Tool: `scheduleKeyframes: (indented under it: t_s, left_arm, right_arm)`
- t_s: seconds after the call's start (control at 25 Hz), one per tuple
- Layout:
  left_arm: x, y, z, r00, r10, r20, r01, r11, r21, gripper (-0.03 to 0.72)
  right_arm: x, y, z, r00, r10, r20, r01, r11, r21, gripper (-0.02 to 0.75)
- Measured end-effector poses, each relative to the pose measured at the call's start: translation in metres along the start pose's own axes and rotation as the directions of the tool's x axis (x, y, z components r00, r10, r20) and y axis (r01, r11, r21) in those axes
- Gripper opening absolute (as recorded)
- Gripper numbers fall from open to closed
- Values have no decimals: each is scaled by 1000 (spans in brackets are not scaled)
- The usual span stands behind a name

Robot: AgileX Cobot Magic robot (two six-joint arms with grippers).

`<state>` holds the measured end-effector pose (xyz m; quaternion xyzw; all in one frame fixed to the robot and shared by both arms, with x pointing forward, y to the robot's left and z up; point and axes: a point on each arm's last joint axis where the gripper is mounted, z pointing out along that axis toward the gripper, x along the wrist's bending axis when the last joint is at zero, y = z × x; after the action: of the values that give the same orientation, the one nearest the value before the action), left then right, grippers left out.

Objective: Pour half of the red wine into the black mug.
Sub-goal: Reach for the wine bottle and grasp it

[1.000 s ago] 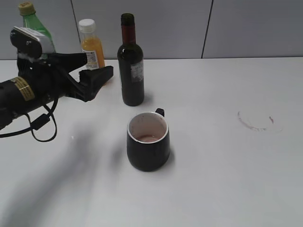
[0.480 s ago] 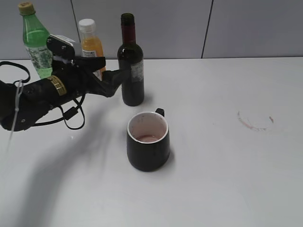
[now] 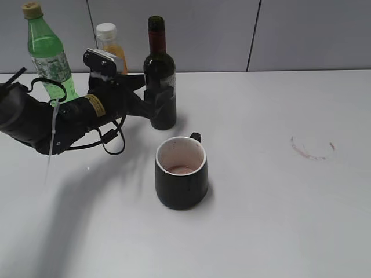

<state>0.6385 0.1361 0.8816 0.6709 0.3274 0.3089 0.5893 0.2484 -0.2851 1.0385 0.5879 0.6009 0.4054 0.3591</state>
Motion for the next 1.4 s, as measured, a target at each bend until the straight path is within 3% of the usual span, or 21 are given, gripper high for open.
scheduleKeyframes:
  t_s: [0.8,1.04,1.4]
  left_arm:
    - [-2,-11,38,999,-36,33,37,999,-28,645]
    - [-2,-13,40,999,-28,33,28,1000,2,557]
    - [-3,-14,40,999,-35,33,36,999,-22,556]
  right_arm:
    - [0,0,0,1000,0,0,0,1000,0,573]
    - [0,0,0,1000,0,0,0,1000,-1,573]
    - [0,0,0,1000,0,0,0,1000,-1,573]
